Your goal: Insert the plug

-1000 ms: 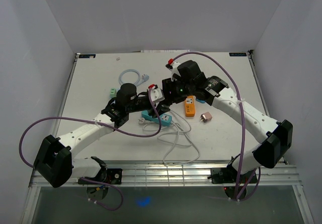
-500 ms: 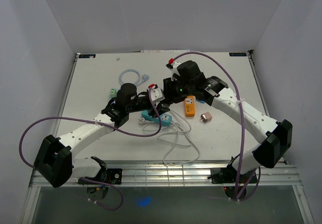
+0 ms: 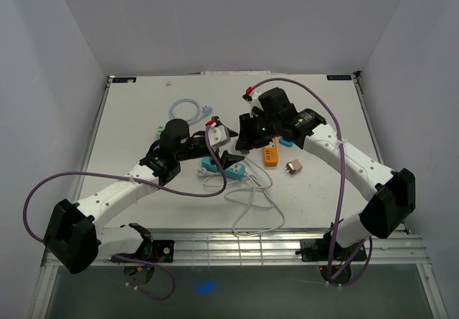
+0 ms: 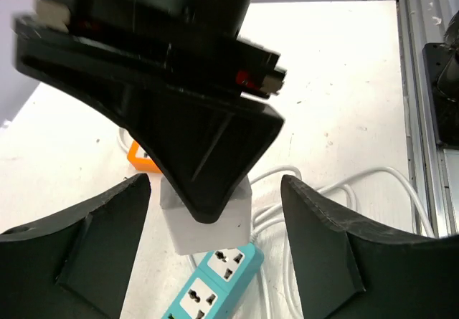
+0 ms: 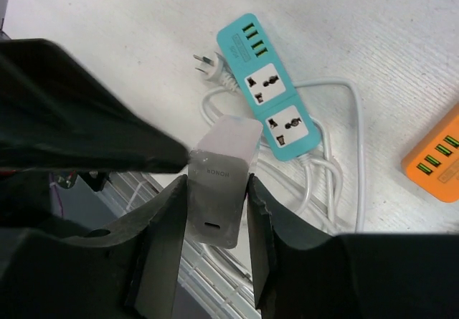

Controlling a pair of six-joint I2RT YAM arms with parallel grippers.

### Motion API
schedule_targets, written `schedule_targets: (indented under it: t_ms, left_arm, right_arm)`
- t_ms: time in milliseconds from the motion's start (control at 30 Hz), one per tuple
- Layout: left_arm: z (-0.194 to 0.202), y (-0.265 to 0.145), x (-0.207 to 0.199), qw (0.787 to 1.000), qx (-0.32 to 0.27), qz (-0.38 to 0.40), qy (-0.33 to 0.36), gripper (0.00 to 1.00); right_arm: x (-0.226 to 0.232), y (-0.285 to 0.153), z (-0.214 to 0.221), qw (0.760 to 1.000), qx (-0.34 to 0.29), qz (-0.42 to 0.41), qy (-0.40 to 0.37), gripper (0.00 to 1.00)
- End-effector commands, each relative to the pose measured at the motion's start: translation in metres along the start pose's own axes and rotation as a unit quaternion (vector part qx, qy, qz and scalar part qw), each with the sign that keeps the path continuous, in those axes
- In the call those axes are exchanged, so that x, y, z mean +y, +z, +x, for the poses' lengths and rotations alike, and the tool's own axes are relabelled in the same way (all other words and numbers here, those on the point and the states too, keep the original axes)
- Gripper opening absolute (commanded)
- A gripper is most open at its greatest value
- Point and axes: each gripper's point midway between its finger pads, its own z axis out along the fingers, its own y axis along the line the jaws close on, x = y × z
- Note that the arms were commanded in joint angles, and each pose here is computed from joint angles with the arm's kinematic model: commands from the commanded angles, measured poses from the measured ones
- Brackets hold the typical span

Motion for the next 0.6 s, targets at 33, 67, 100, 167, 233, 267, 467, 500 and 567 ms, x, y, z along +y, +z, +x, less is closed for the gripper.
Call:
schedule_targets:
  t_ms: [33, 67, 100, 167, 233, 267, 467, 500, 567]
  left_arm:
    - [-0.027, -0.004, -0.008, 0.999, -0.040, 0.017, 0.023, 0.85]
    - [-0.027, -0.004, -0.008, 0.999, -0.039, 0.018, 0.022, 0.85]
    - [-0.027, -0.005, -0.007, 0.999, -0.040, 0.015, 0.023, 0.86]
    - [-0.028, -0.006, -0.007, 0.999, -0.039, 0.009, 0.018, 0.87]
    - [-0.030, -0.009, -0.005, 0.999, -0.041, -0.001, 0.014, 0.88]
    - [-0.031, -0.011, -0.004, 0.999, -0.041, -0.008, 0.013, 0.88]
    - [-0.028, -0.014, -0.009, 0.999, -0.030, 0.007, 0.006, 0.86]
    - [-0.027, -0.014, -0.012, 0.999, -0.030, 0.017, 0.007, 0.86]
    - [-0.022, -0.014, -0.017, 0.999, -0.021, 0.031, 0.002, 0.86]
  right_arm:
    - [-0.001, 0.000, -0.008, 1.000, -0.015, -0.019, -0.014, 0.08]
    - [-0.003, -0.001, -0.010, 1.000, -0.020, -0.018, -0.012, 0.08]
    - [-0.005, 0.000, -0.010, 1.000, -0.019, -0.017, -0.009, 0.08]
    - [-0.009, 0.003, -0.007, 1.000, -0.015, -0.016, -0.010, 0.08]
    - [-0.012, 0.003, -0.006, 0.999, -0.014, -0.016, -0.027, 0.08]
    - [-0.014, 0.003, -0.006, 0.999, -0.014, -0.014, -0.035, 0.08]
    - [-0.016, -0.011, -0.004, 0.988, -0.035, -0.048, -0.143, 0.08]
    - [-0.017, -0.013, -0.003, 0.986, -0.037, -0.054, -0.154, 0.08]
    - [-0.014, -0.018, 0.003, 0.980, -0.037, -0.073, -0.182, 0.08]
